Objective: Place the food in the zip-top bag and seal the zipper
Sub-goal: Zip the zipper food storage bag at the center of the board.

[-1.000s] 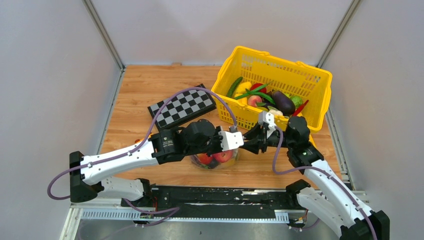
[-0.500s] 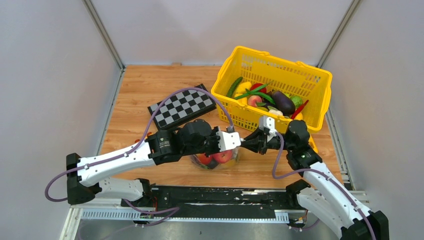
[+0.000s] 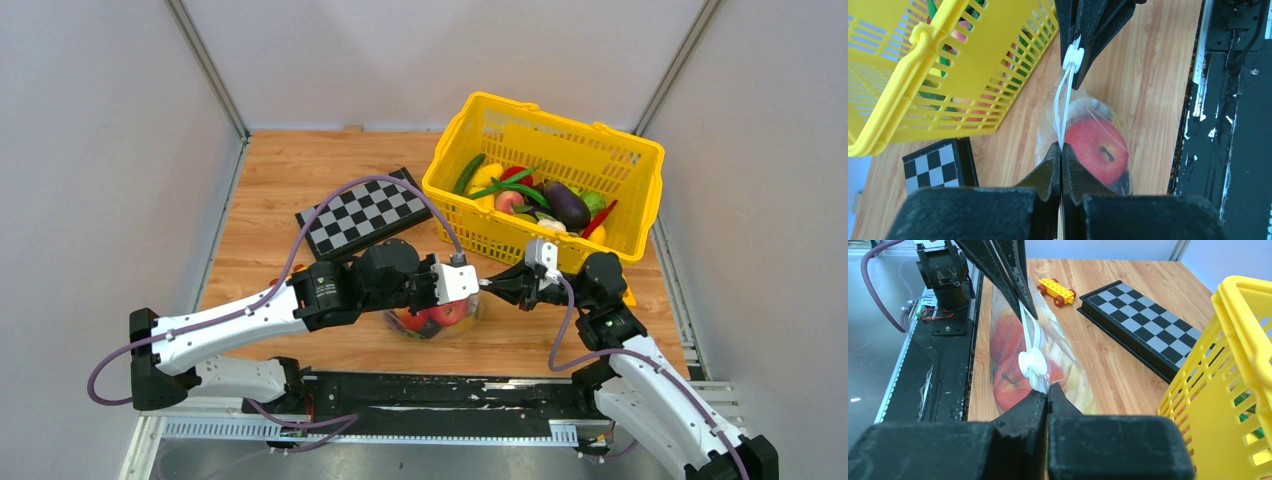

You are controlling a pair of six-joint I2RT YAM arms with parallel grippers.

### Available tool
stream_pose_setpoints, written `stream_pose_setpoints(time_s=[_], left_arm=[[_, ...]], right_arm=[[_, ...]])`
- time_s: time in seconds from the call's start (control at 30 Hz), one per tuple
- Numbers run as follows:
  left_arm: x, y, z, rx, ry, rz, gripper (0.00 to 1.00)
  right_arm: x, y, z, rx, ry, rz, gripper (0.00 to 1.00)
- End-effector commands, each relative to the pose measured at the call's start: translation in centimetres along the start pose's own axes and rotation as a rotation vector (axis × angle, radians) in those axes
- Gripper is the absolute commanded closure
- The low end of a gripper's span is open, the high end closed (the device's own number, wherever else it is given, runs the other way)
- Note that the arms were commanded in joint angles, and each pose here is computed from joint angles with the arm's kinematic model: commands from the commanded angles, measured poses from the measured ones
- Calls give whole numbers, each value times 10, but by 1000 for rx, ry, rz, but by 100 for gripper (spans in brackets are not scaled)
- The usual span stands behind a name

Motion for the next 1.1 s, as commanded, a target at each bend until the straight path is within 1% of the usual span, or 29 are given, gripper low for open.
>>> stream_pose_setpoints(time_s=[0.0, 0.07, 0.1, 0.17, 0.27, 0.37, 0.6, 0.7, 0.77, 0.83, 1.0, 1.07], left_arm=[[7, -10, -12, -56, -13, -28, 100], [7, -9, -13, -60, -13, -26, 100], [7, -9, -14, -65, -14, -23, 100], [6, -8, -17, -73, -13, -13, 100], [6, -7, -19, -76, -12, -9, 100], [6, -6, -19, -77, -13, -8, 100], [5, -5, -19, -75, -16, -6, 100], [6, -6, -20, -79, -17, -8, 100], [6, -6, -20, -80, -17, -9, 100], [6, -7, -21, -82, -18, -9, 100], [7, -8, -21, -85, -17, -16, 100], [8, -9, -21, -87, -17, -20, 100]], right_arm=[[-3, -3, -18, -13, -60, 20, 100], [2, -2, -18, -12, -50, -25, 99], [4, -1, -18, -11, -45, -39, 95], [5, 0, -16, -6, -33, -54, 84], [4, 1, -13, -1, -27, -63, 74], [3, 3, -13, -9, -23, -65, 72], [-1, 6, -19, -62, -24, -52, 71], [0, 7, -18, -61, -20, -65, 74], [-2, 7, -16, -57, -12, -54, 83], [-1, 7, -15, -54, -10, -62, 90], [0, 6, -13, -53, -21, -61, 99], [1, 6, -15, -57, -27, -62, 100]])
Point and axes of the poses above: each gripper's point midway between its finger pads, its own y axis out along the fingers, its own x axis along the line the jaws close on, z = x × y, the point moved 3 cm from there along -y, back along the fingers, and after that the axes turned 1 degree about y, right-handed, at the moved point
